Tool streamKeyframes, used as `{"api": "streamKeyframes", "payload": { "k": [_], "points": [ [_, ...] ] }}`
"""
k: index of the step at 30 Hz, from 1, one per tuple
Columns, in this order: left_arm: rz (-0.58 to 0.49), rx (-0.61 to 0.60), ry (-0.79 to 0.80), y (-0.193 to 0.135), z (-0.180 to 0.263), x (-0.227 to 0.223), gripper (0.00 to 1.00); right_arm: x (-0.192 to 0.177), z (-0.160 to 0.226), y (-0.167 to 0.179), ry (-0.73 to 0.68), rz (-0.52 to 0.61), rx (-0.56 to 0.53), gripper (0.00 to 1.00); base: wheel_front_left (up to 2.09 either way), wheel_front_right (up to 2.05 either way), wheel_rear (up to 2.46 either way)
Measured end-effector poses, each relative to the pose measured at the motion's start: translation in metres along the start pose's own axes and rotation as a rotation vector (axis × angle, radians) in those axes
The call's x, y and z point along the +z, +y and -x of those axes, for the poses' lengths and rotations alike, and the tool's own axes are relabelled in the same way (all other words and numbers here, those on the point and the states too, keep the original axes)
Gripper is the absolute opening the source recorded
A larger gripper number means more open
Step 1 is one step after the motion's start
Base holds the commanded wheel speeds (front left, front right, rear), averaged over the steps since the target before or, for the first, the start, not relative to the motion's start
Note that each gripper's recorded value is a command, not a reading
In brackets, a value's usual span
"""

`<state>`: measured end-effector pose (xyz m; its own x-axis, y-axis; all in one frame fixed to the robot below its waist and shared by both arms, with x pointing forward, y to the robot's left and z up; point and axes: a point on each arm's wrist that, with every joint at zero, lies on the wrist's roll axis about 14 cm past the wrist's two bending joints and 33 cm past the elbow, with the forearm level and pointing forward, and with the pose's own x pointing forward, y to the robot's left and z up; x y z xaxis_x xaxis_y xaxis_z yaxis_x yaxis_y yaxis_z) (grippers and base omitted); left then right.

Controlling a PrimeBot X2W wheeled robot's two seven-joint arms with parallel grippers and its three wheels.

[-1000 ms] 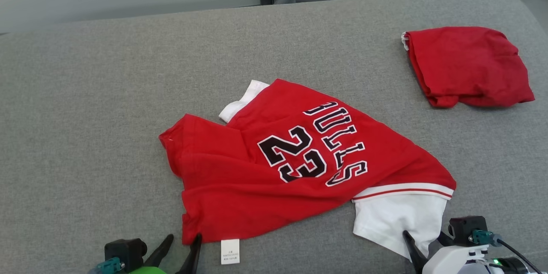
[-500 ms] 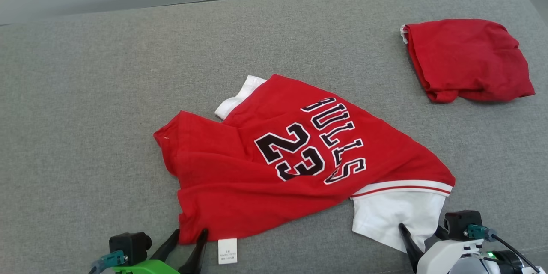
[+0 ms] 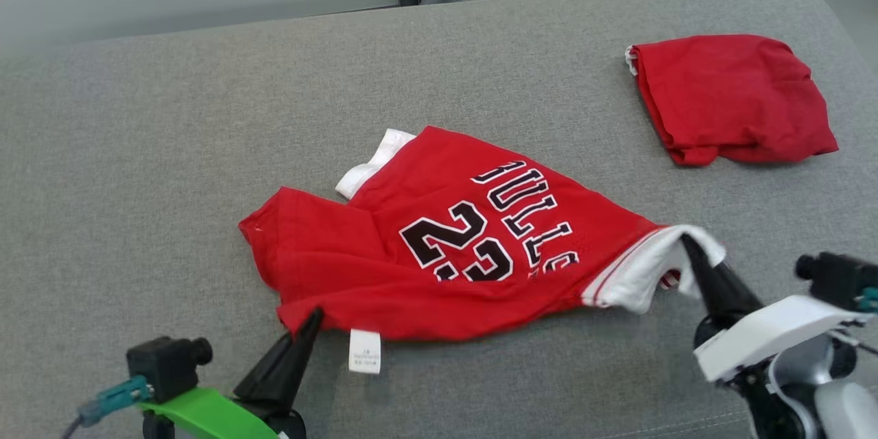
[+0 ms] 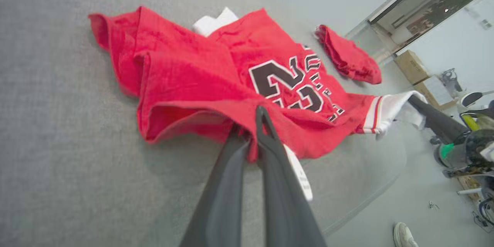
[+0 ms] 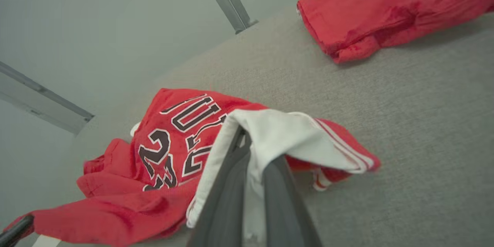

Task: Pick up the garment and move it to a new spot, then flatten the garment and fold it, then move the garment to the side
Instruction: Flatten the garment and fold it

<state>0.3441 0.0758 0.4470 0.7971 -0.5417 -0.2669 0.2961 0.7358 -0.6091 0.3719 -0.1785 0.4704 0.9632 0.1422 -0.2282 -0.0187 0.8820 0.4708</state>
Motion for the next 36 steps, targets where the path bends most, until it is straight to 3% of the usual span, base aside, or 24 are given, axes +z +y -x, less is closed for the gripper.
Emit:
{"api": "streamKeyframes", "payload": {
  "k": [9, 14, 25, 30, 33, 36],
  "points": [
    [-0.130, -0.291, -0.317, -0.082, 0.023, 0.145, 0.00, 0.147, 0.003, 0.041, -0.355, -0.004, 0.186, 0.00, 0.00, 0.00, 0.00],
    [-0.277, -0.285, -0.396, -0.083, 0.011, 0.218, 0.00, 0.207, -0.023, 0.076, -0.463, 0.018, 0.305, 0.00, 0.00, 0.00, 0.00],
    [-0.425, -0.009, -0.496, -0.011, -0.107, 0.349, 0.00, 0.294, -0.175, 0.140, -0.551, 0.153, 0.297, 0.00, 0.00, 0.00, 0.00],
    [-0.469, 0.064, -0.786, 0.005, -0.127, 0.411, 0.00, 0.327, -0.210, 0.162, -0.733, 0.146, 0.317, 0.00, 0.00, 0.00, 0.00],
    [-0.522, 0.053, -0.916, 0.007, -0.136, 0.425, 0.00, 0.324, -0.230, 0.164, -0.777, 0.149, 0.321, 0.00, 0.00, 0.00, 0.00],
    [-0.526, 0.062, -0.922, 0.026, -0.155, 0.412, 0.00, 0.291, -0.259, 0.161, -0.712, 0.156, 0.330, 0.00, 0.00, 0.00, 0.00]
  ]
}}
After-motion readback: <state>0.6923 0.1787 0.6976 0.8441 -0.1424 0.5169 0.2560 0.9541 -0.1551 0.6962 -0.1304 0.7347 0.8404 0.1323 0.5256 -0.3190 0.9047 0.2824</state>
